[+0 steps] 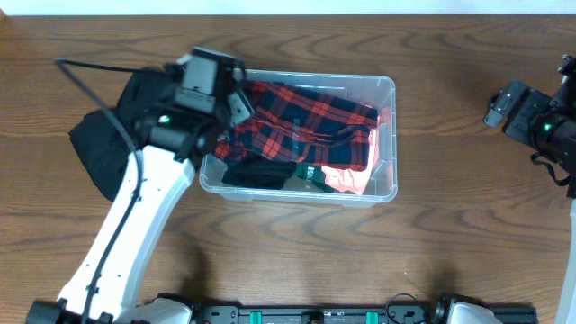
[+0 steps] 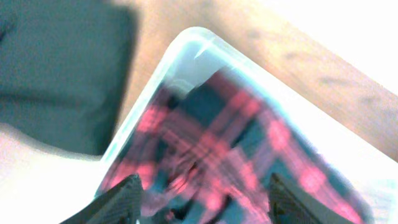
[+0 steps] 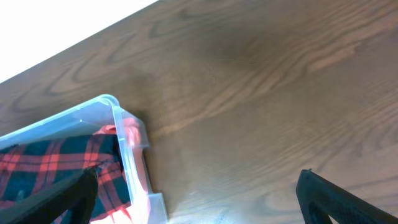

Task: Pack container
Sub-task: 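Carry the plaid shirt over the bin and lay it inside, then release the plaid shirt and pull left gripper back toward the black garment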

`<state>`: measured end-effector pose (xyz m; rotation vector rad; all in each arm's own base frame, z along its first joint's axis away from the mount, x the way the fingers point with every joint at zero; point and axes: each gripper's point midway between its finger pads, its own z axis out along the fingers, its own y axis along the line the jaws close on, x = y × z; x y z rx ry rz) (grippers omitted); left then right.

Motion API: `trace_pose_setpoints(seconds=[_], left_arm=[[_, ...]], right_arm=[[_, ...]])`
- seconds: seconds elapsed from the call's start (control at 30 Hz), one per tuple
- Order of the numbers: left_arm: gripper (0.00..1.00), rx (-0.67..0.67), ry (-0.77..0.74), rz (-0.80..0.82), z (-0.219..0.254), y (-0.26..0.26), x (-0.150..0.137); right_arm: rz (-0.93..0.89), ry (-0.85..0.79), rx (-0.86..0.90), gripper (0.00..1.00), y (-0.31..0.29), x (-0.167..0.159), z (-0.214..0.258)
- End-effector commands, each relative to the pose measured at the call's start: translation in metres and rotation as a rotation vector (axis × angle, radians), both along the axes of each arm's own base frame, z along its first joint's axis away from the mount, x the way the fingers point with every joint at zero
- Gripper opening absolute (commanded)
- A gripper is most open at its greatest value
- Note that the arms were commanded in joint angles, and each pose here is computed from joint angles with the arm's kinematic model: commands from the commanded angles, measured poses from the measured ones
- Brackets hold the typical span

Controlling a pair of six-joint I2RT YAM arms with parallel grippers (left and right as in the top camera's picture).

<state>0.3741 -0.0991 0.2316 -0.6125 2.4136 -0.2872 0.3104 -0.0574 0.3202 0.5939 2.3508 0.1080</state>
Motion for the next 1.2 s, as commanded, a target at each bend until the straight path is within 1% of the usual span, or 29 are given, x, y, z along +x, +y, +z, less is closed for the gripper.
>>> trace_pose_setpoints(seconds=[0.0,0.03,0.1,0.13,0.27,0.37,0.4,0.43,0.57,0.67,0.73,0.8,0.83,0.93,0.97,1.03,1.1,1.17], left_arm=[[0.56,0.036,-0.124,-0.403,0.022,-0.041,0.009],[0.51,0.062,-0.134,-0.458,0.02,-0.046,0.011],[0.43,0.131,-0.108,-0.489,0.005,-0.044,0.016],[0.4,0.154,-0.074,-0.482,-0.006,-0.041,0.018],[0.32,0.223,0.104,-0.453,-0.064,-0.028,0.021],[0.31,0.233,0.233,-0.46,-0.11,-0.028,0.021],[0.31,0.234,0.308,-0.455,-0.138,-0.028,0.02],[0.31,0.231,0.353,-0.448,-0.153,-0.028,0.018],[0.31,0.177,0.467,-0.485,-0.191,-0.038,0.005],[0.31,0.175,0.486,-0.497,-0.198,-0.042,0.002],[0.31,0.172,0.453,-0.498,-0.182,-0.044,0.005],[0.32,0.165,0.387,-0.494,-0.152,-0.045,0.01],[0.43,0.155,0.279,-0.489,-0.107,-0.046,0.017],[0.63,0.134,0.088,-0.451,-0.029,-0.036,0.021],[0.68,0.127,0.034,-0.407,-0.007,-0.025,0.02],[0.77,0.119,-0.042,-0.255,0.029,0.013,0.015],[0.82,0.116,-0.073,-0.164,0.047,0.046,0.007],[0.89,0.12,-0.067,-0.042,0.056,0.093,-0.004]], right_arm=[[-0.007,0.003,0.003,0.99,-0.001,0.0,-0.001],[-0.007,0.004,0.003,0.99,-0.001,0.0,-0.001],[-0.007,0.004,0.003,0.99,-0.001,0.0,-0.001],[-0.007,0.003,0.003,0.99,-0.001,0.0,-0.001],[-0.007,0.003,0.003,0.99,-0.001,0.0,-0.001],[-0.007,0.004,0.003,0.99,-0.001,0.0,-0.001],[-0.007,0.004,0.003,0.99,-0.001,0.0,-0.001],[-0.007,0.003,0.003,0.99,-0.001,0.0,-0.001],[-0.007,0.003,0.003,0.99,-0.001,0.0,-0.001],[-0.007,0.003,0.003,0.99,-0.001,0.0,-0.001],[-0.007,0.003,0.003,0.99,-0.001,0.0,-0.001],[-0.007,0.004,0.003,0.99,-0.001,0.0,-0.001],[-0.007,0.003,0.003,0.99,-0.001,0.0,-0.001],[-0.007,0.004,0.003,0.99,-0.001,0.0,-0.001],[-0.007,0.003,0.003,0.99,-0.001,0.0,-0.001],[-0.007,0.004,0.003,0.99,-0.001,0.0,-0.001],[-0.007,0.004,0.003,0.99,-0.001,0.0,-0.001],[-0.007,0.003,0.003,0.99,-0.001,0.0,-0.001]])
